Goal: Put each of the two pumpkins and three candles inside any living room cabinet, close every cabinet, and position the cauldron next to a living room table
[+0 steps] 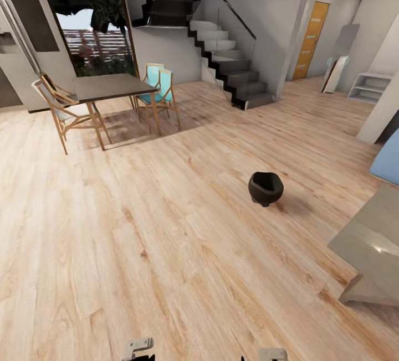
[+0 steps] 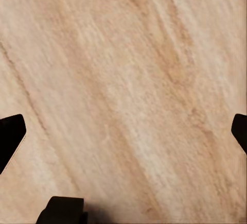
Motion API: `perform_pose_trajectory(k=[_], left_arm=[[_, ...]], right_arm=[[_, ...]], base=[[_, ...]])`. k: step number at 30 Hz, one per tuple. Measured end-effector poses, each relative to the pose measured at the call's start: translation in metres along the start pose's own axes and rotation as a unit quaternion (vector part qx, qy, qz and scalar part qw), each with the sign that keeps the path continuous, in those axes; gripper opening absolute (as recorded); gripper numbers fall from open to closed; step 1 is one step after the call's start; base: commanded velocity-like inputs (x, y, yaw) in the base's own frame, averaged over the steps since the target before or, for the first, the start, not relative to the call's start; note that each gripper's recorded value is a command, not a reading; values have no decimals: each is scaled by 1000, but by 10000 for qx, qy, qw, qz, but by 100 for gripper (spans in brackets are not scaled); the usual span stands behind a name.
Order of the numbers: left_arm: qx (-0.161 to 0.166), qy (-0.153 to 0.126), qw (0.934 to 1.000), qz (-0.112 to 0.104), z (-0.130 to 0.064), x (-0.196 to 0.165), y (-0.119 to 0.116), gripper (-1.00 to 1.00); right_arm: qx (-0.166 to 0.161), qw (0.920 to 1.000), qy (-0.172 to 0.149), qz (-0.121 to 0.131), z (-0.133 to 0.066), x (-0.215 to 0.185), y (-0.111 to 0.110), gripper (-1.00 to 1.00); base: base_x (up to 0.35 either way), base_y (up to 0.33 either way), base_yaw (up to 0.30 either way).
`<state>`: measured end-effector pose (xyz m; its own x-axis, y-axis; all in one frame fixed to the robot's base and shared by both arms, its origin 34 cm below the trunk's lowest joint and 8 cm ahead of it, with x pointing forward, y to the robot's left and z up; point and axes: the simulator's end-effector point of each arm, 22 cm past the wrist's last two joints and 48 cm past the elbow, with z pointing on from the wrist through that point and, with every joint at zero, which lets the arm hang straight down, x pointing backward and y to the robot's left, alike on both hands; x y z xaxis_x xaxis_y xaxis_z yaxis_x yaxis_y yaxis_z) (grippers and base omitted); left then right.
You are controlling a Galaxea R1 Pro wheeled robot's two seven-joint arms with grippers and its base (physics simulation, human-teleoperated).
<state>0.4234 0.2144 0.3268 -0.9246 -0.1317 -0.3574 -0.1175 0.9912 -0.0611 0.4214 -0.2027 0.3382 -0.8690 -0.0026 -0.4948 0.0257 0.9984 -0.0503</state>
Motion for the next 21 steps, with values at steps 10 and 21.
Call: perform_pose_trajectory(k=[10,21], left_arm=[[2,-15,10000,0,0,-1,0,100],[4,-28,10000,0,-1,-3,0,100]], right_arm=[[-1,10000,-14,-1,0,-1,0,100],[0,10000,-20,1,-1,-1,0,100]], base=[[322,0,-40],[322,0,-22]])
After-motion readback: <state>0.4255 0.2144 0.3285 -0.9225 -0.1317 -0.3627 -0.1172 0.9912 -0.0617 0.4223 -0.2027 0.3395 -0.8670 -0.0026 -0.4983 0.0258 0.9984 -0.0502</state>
